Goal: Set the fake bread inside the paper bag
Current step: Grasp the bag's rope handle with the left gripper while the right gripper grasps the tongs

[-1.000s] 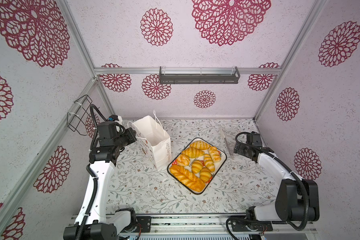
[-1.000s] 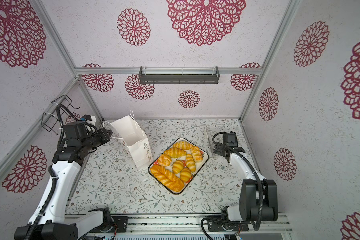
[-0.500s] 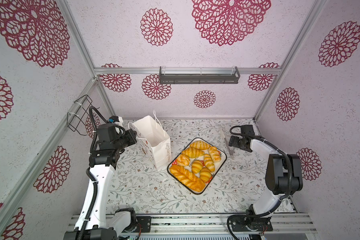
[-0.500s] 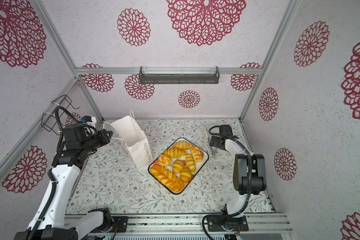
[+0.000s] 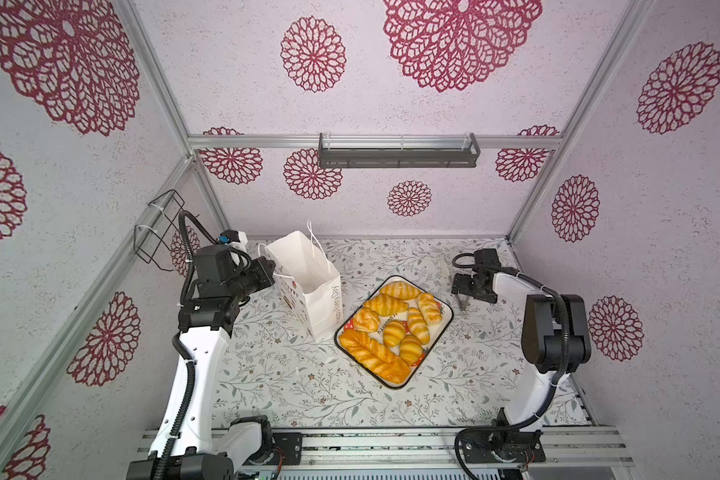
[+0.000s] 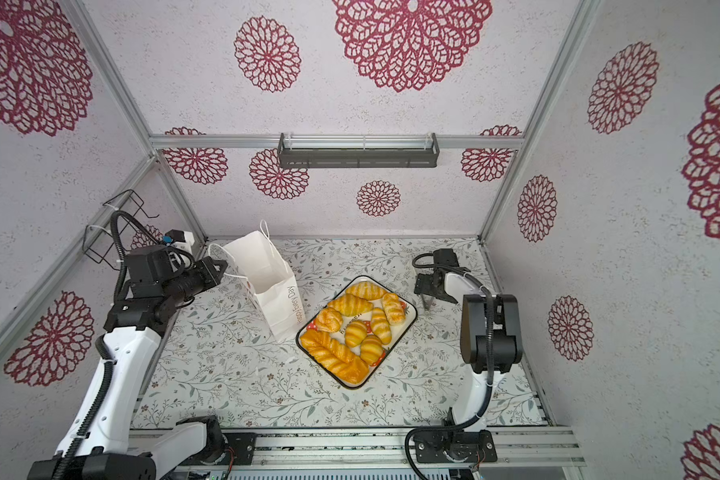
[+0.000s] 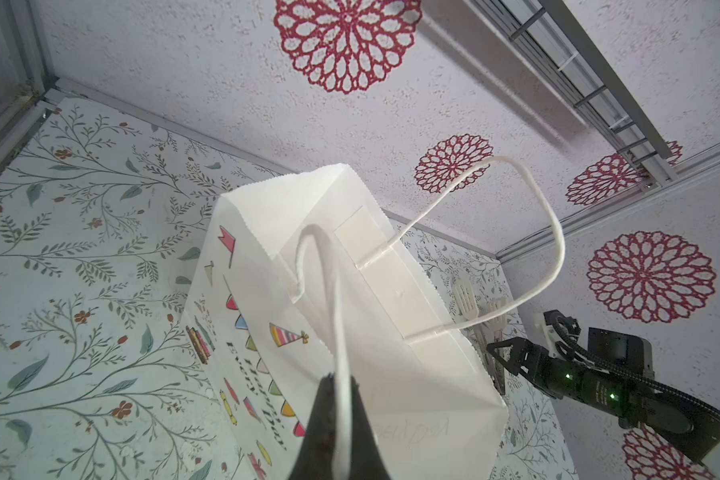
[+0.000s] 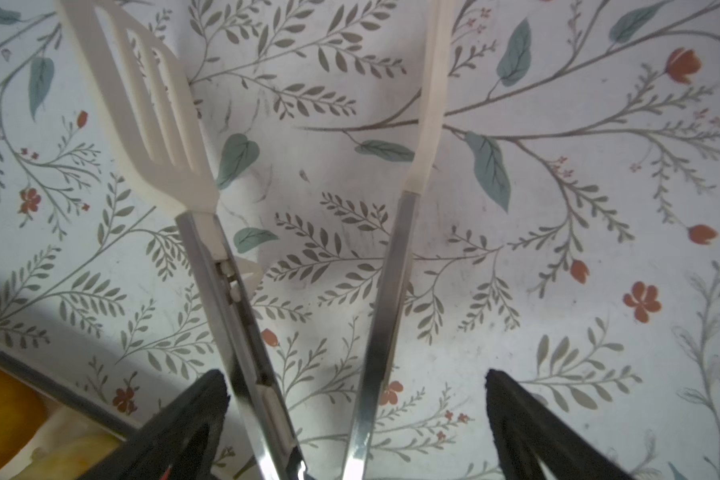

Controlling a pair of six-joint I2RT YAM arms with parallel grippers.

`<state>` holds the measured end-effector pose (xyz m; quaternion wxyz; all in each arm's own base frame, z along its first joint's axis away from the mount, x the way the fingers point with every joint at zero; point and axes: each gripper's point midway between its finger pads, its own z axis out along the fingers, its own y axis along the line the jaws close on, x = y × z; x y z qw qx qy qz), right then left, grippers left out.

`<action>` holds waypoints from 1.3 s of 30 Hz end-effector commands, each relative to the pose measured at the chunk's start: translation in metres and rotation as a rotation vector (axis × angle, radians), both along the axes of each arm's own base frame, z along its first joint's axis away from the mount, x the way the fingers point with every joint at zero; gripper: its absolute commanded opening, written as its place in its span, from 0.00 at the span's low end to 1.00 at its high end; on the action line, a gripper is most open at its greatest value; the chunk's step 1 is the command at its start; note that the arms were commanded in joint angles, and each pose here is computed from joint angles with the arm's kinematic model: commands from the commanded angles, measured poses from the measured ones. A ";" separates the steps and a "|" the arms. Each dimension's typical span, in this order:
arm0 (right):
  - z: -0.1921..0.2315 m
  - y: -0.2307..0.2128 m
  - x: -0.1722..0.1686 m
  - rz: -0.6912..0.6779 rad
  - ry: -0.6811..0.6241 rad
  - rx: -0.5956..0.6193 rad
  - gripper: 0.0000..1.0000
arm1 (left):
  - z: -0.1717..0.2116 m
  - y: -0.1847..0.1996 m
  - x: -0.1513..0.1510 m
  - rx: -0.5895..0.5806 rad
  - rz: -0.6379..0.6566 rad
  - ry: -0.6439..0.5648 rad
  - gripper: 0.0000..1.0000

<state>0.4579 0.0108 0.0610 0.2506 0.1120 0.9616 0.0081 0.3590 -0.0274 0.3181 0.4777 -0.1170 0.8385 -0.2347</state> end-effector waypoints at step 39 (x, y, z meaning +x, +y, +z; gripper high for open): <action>-0.033 0.009 0.024 0.077 0.092 -0.064 0.92 | 0.011 -0.001 0.000 0.000 -0.009 -0.007 0.00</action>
